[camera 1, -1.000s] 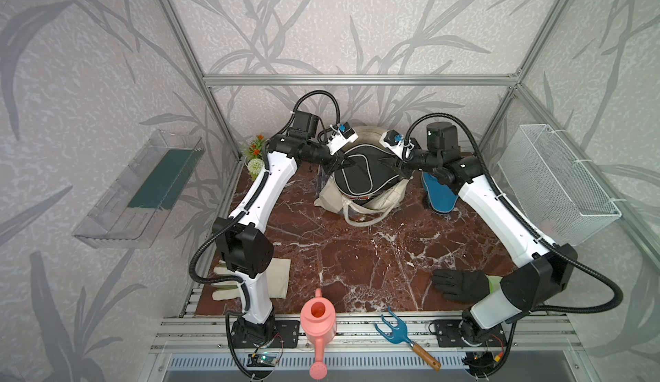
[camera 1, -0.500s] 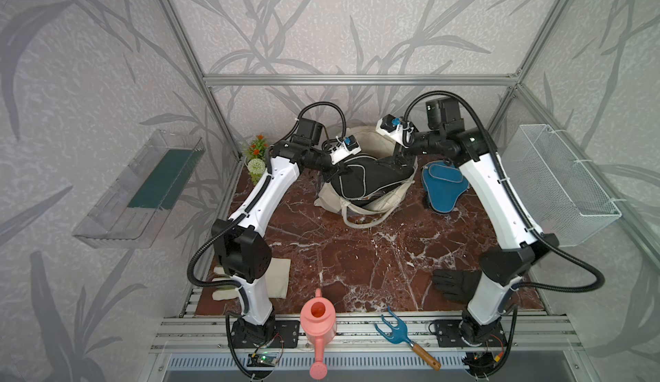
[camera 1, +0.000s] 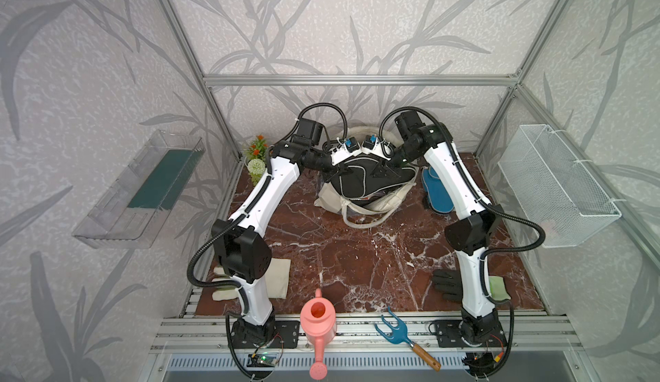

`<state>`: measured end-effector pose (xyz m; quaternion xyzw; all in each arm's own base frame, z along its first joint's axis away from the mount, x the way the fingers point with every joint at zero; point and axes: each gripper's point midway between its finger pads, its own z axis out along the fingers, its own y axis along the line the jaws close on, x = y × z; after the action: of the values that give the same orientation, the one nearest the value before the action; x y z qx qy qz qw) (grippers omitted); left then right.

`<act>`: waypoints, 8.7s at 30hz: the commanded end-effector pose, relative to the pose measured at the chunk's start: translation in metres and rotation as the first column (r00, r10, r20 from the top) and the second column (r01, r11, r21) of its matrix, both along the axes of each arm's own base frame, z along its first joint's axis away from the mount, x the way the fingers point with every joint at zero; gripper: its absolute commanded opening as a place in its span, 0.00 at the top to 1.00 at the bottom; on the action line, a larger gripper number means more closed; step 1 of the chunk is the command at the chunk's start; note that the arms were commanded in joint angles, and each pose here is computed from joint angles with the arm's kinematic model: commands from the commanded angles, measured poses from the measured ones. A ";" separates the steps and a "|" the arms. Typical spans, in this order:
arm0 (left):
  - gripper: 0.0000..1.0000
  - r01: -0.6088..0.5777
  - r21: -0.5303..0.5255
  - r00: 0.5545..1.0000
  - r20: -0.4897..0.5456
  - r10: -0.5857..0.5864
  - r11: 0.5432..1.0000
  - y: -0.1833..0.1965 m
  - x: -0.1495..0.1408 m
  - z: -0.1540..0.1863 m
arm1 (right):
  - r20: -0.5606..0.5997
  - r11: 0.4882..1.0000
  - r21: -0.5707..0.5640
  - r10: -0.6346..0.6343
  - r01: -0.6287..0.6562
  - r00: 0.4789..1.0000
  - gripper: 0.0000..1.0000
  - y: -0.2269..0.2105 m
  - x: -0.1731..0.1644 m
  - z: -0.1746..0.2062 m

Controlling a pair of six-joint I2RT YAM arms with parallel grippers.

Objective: Remove the ping pong set from the canvas bag
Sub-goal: Pick up the ping pong set from the canvas bag, then place the ping pong set at the center of the board, then pick up the ping pong set from the canvas bag.

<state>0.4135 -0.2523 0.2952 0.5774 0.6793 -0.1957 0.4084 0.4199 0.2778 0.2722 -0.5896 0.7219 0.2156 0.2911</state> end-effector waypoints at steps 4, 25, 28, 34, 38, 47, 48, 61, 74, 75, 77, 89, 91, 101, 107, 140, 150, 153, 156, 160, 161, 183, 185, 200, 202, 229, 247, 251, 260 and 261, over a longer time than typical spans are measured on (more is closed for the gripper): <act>1.00 -0.028 -0.116 0.981 0.187 0.050 0.993 0.000 0.003 0.078 | 0.065 0.998 0.024 -0.064 0.063 0.996 1.00 -0.006 -0.004 0.038; 0.01 -0.840 -0.152 0.534 -0.068 0.843 0.521 0.132 0.069 0.079 | 0.218 0.755 0.460 -0.606 0.467 0.765 1.00 -0.108 -0.008 0.233; 0.01 -0.841 -0.103 0.541 -0.134 0.830 0.532 0.124 0.071 0.058 | 0.216 0.672 0.476 -0.714 0.567 0.665 1.00 -0.139 -0.013 0.243; 0.01 -0.786 -0.096 0.611 -0.265 0.746 0.610 0.093 0.077 0.038 | 0.194 0.505 0.494 -0.858 0.708 0.476 1.00 -0.193 -0.052 0.236; 0.01 -0.772 -0.104 0.622 -0.320 0.714 0.626 0.081 0.083 0.033 | 0.124 0.404 0.425 -0.912 0.810 0.390 1.00 -0.221 -0.084 0.188; 0.01 -0.750 -0.129 0.643 -0.375 0.668 0.649 0.069 0.074 0.035 | -0.181 0.198 0.147 -0.958 0.969 0.223 1.00 -0.249 -0.157 0.010; 0.01 -0.752 -0.136 0.642 -0.376 0.668 0.645 0.069 0.073 0.037 | -0.210 0.179 0.124 -0.957 0.976 0.202 1.00 -0.250 -0.164 -0.003; 0.01 -0.771 -0.067 0.601 -0.406 0.688 0.634 0.066 0.080 0.007 | -0.593 -0.140 0.002 -0.798 0.990 -0.111 1.00 -0.278 -0.175 -0.093; 0.33 -0.750 -0.031 0.605 -0.438 0.665 0.661 0.055 0.087 -0.007 | -0.753 -0.245 -0.085 -0.620 0.966 -0.223 1.00 -0.306 -0.151 -0.139; 0.36 -0.749 -0.028 0.605 -0.437 0.666 0.662 0.055 0.088 -0.008 | -0.747 -0.257 -0.092 -0.621 0.962 -0.237 1.00 -0.309 -0.148 -0.141; 0.46 -0.747 -0.026 0.606 -0.440 0.663 0.664 0.054 0.088 -0.008 | -0.752 -0.272 -0.101 -0.609 0.957 -0.252 1.00 -0.314 -0.142 -0.147; 1.00 -0.734 -0.033 0.623 -0.432 0.652 0.679 0.053 0.087 -0.002 | -0.762 -0.305 -0.141 -0.574 0.942 -0.300 1.00 -0.347 -0.126 -0.177; 1.00 -0.731 -0.033 0.626 -0.430 0.650 0.682 0.053 0.086 -0.001 | -0.763 -0.312 -0.142 -0.571 0.939 -0.305 1.00 -0.354 -0.127 -0.180; 1.00 -0.717 -0.039 0.639 -0.436 0.634 0.696 0.049 0.086 -0.002 | -0.720 -0.334 -0.220 -0.578 0.917 -0.384 1.00 -0.378 -0.130 -0.217; 1.00 -0.712 -0.040 0.644 -0.436 0.629 0.701 0.049 0.086 -0.002 | -0.706 -0.342 -0.252 -0.575 0.905 -0.414 1.00 -0.382 -0.131 -0.229; 1.00 -0.689 -0.061 0.669 -0.436 0.602 0.722 0.047 0.074 0.007 | -0.543 -0.305 -0.052 -0.790 0.951 -0.283 0.01 -0.353 -0.155 -0.145; 1.00 -0.684 -0.063 0.673 -0.440 0.595 0.727 0.047 0.069 0.006 | -0.483 -0.306 -0.124 -0.812 0.944 -0.326 0.01 -0.336 -0.176 -0.178; 1.00 -0.681 -0.064 0.674 -0.445 0.590 0.730 0.046 0.068 0.005 | -0.431 -0.341 -0.163 -0.820 0.926 -0.377 0.01 -0.343 -0.187 -0.190; 1.00 -0.678 -0.063 0.674 -0.450 0.585 0.732 0.045 0.067 0.003 | -0.413 -0.363 -0.170 -0.818 0.916 -0.401 0.01 -0.348 -0.187 -0.200; 1.00 -0.677 -0.064 0.674 -0.454 0.582 0.734 0.044 0.067 0.002 | -0.421 -0.357 -0.217 -0.805 0.909 -0.417 0.01 -0.351 -0.177 -0.216; 1.00 -0.676 -0.063 0.674 -0.454 0.582 0.734 0.044 0.068 0.001 | -0.420 -0.353 -0.231 -0.804 0.907 -0.420 0.01 -0.352 -0.174 -0.221; 1.00 -0.669 -0.064 0.680 -0.455 0.575 0.741 0.042 0.072 0.000 | -0.390 -0.307 -0.318 -0.820 0.897 -0.419 0.96 -0.370 -0.135 -0.236; 1.00 -0.667 -0.065 0.681 -0.456 0.572 0.742 0.042 0.071 0.001 | -0.389 -0.305 -0.328 -0.818 0.894 -0.423 0.79 -0.370 -0.135 -0.239; 1.00 -0.660 -0.066 0.687 -0.457 0.566 0.748 0.042 0.066 0.003 | -0.290 -0.316 -0.266 -0.875 0.911 -0.389 0.11 -0.368 -0.153 -0.203; 1.00 -0.659 -0.068 0.688 -0.455 0.565 0.749 0.042 0.065 0.003 | -0.286 -0.311 -0.259 -0.880 0.914 -0.380 0.04 -0.363 -0.158 -0.198; 1.00 -0.632 -0.110 0.722 -0.444 0.531 0.767 0.040 0.052 0.011 | -0.252 0.190 0.114 -0.944 0.975 0.213 0.01 -0.195 -0.118 -0.043; 1.00 -0.562 -0.303 0.826 -0.247 0.506 0.770 0.047 0.026 0.101 | 0.025 0.911 0.151 -0.391 0.384 0.920 0.12 0.053 -0.053 0.029; 1.00 -0.579 -0.293 0.815 -0.227 0.534 0.761 0.055 0.022 0.097 | -0.031 0.893 0.093 -0.439 0.439 0.898 0.22 0.049 -0.015 -0.015; 1.00 -0.566 -0.277 0.822 -0.268 0.503 0.777 0.052 0.011 0.066 | -0.016 0.775 -0.089 -0.630 0.626 0.777 0.21 0.000 0.039 -0.083; 1.00 -0.564 -0.279 0.822 -0.275 0.499 0.777 0.051 0.011 0.063 | -0.008 0.738 -0.110 -0.671 0.666 0.742 0.19 -0.009 0.043 -0.087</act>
<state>0.4281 -0.1889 0.2982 0.2251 0.8669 -0.2148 0.3896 0.4564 0.2839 0.1818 -0.3286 0.8866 0.1177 0.3033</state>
